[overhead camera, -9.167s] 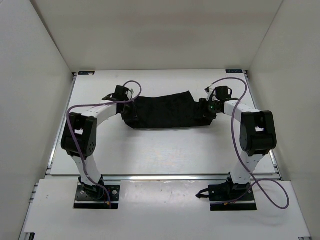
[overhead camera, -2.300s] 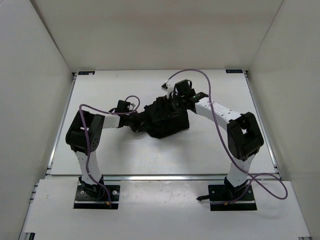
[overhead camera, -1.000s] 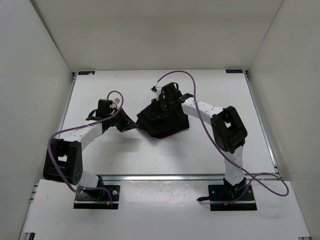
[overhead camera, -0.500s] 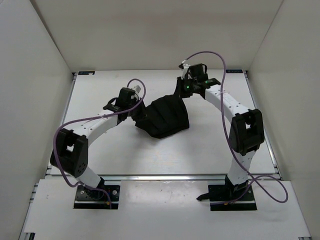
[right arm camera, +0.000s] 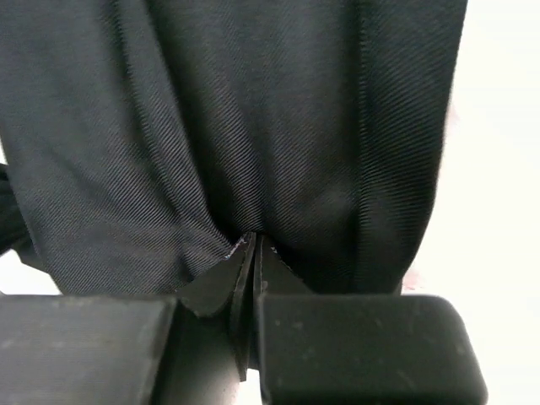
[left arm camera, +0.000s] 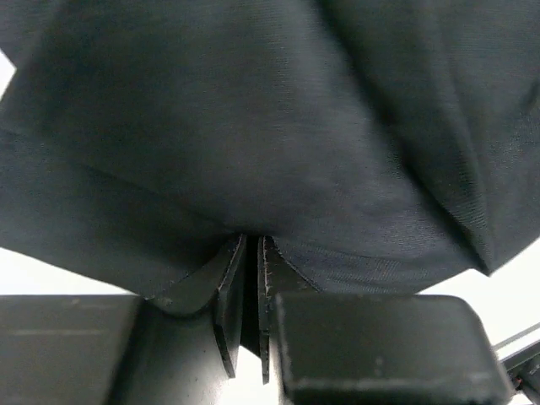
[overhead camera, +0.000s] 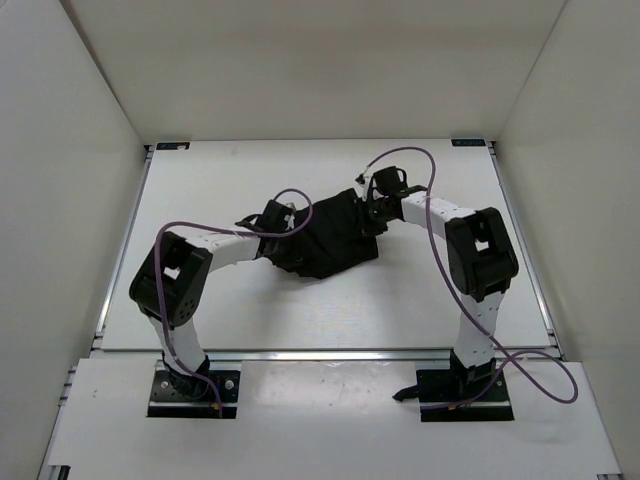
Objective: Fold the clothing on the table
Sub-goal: Fold the skirt
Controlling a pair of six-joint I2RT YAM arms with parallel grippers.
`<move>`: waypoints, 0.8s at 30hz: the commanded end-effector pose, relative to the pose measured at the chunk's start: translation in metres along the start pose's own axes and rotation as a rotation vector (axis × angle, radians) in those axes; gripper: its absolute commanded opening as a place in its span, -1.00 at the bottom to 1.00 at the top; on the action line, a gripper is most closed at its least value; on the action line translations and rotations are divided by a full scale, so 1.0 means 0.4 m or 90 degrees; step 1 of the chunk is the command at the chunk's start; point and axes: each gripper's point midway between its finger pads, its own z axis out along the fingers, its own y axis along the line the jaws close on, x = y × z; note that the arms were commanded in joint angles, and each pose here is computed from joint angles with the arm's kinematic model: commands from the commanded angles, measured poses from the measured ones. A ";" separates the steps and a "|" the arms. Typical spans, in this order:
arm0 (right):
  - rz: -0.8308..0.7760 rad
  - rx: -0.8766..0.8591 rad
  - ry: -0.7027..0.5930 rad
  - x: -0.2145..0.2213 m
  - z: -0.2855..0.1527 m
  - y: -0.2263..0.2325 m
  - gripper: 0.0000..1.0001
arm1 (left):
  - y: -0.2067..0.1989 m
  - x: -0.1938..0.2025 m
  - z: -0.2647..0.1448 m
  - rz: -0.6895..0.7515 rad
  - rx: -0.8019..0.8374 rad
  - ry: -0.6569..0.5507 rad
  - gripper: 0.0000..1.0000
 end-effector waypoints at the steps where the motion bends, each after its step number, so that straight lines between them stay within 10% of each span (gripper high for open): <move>1: -0.020 -0.002 -0.045 -0.072 -0.028 -0.006 -1.00 | 0.044 -0.049 -0.035 0.003 -0.033 -0.041 -0.54; 5: -0.018 -0.036 -0.132 -0.166 -0.131 0.024 -0.90 | 0.049 -0.120 -0.101 0.003 -0.023 -0.088 -0.23; 8: 0.010 -0.046 -0.186 -0.224 -0.229 0.019 0.29 | 0.051 -0.198 -0.179 0.001 0.001 -0.117 0.34; 10: 0.011 -0.020 -0.212 -0.252 -0.288 0.008 0.64 | 0.053 -0.236 -0.239 0.029 -0.013 -0.147 0.98; 12: -0.001 0.035 -0.244 -0.269 -0.345 -0.006 0.98 | 0.073 -0.269 -0.300 0.068 -0.069 -0.177 0.97; 24: 0.060 0.181 -0.178 -0.032 -0.398 -0.140 0.99 | 0.189 -0.224 -0.432 0.117 -0.183 -0.185 0.98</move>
